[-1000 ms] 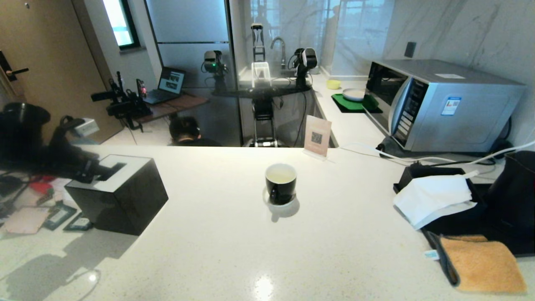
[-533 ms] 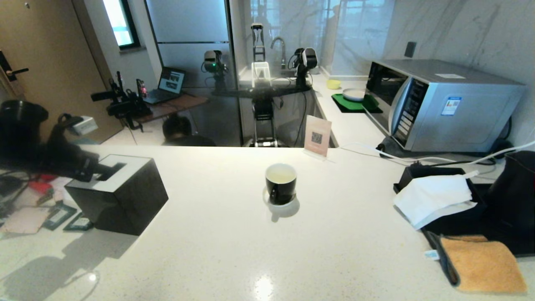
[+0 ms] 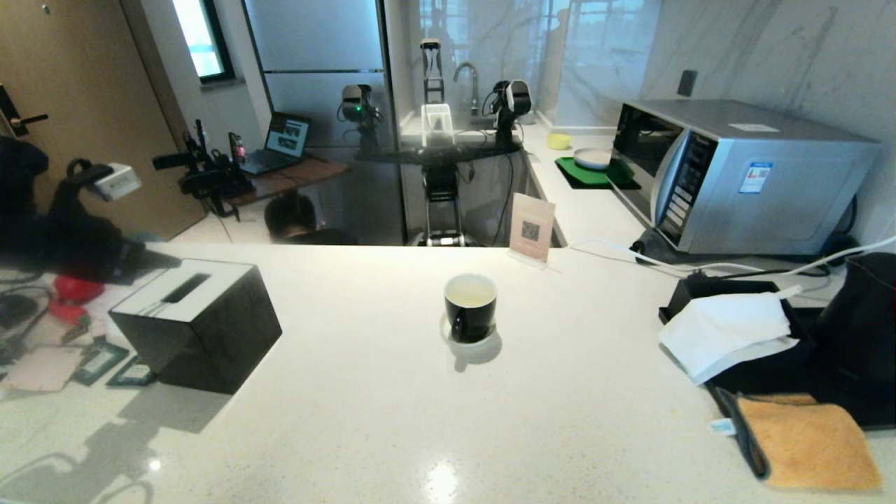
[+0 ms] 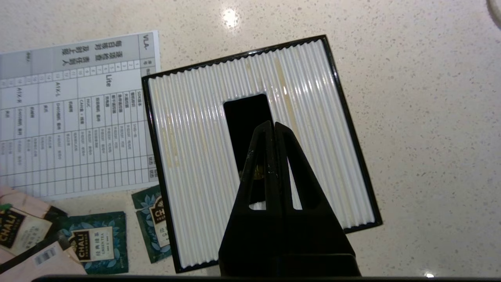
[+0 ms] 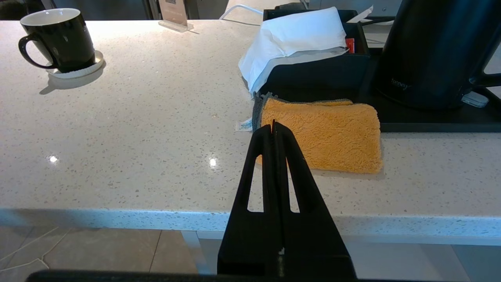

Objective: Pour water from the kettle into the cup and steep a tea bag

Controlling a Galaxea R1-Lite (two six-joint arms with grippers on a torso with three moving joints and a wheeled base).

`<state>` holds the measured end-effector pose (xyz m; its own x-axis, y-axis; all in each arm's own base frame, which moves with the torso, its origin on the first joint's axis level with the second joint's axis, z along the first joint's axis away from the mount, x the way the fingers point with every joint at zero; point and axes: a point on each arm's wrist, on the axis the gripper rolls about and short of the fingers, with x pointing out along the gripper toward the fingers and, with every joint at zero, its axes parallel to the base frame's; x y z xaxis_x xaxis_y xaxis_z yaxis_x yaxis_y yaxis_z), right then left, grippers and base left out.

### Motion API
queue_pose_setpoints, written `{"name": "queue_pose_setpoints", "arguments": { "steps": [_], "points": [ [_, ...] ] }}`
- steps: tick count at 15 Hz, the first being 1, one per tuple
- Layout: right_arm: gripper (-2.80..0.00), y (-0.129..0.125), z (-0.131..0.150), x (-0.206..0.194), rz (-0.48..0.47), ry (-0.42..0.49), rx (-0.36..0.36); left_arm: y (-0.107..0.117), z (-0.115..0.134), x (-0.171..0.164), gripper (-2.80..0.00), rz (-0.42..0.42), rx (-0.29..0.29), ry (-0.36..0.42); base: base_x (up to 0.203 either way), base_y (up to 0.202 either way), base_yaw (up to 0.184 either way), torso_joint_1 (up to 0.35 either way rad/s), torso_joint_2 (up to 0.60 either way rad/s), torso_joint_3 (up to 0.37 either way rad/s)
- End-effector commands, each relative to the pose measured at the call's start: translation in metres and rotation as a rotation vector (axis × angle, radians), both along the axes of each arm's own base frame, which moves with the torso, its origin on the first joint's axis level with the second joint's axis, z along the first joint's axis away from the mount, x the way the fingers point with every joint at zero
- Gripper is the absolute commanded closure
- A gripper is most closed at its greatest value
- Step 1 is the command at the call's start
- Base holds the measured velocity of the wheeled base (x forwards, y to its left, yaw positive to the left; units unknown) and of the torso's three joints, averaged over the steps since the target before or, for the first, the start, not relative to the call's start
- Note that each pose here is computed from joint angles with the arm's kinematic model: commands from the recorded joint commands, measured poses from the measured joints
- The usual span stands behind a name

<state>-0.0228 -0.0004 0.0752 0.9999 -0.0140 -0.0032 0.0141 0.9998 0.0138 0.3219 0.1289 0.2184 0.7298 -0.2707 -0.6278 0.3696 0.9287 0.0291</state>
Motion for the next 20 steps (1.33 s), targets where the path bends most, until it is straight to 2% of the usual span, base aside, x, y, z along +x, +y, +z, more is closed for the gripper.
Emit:
{"name": "queue_pose_setpoints", "arguments": {
  "steps": [1,4,9,14,16,18,20],
  "points": [
    [0.00,0.000,0.000,0.000,0.000,0.001,0.000,-0.005,0.018,-0.012,0.00,-0.001,0.018,-0.045,0.000,0.000,0.000,0.000,0.00,0.000],
    [0.00,0.000,0.000,0.000,0.000,0.001,0.000,-0.013,0.032,-0.029,0.00,0.020,0.008,-0.078,0.000,0.000,0.000,0.000,0.00,0.000],
    [0.00,0.000,0.000,0.000,0.000,0.001,0.000,-0.030,0.056,-0.066,0.00,0.071,-0.010,-0.200,0.000,0.000,0.000,0.000,0.00,0.000],
    [0.00,0.000,0.000,0.000,0.000,0.001,0.000,-0.066,0.049,-0.123,0.00,0.102,-0.099,-0.270,0.000,0.000,0.000,0.000,0.00,0.000],
    [0.00,0.000,0.000,0.000,0.000,0.001,0.000,-0.088,0.044,-0.152,0.00,0.107,-0.162,-0.293,0.000,0.000,0.000,0.000,0.00,0.000],
    [0.00,0.000,0.000,0.000,0.000,0.001,0.000,-0.112,0.036,-0.182,0.00,0.142,-0.218,-0.306,0.000,0.000,0.000,0.000,0.00,0.000],
    [0.00,0.000,0.000,0.000,0.000,0.001,0.000,-0.126,0.019,-0.213,0.00,0.196,-0.267,-0.306,0.000,0.000,0.000,0.000,0.00,0.000]
  ]
}}
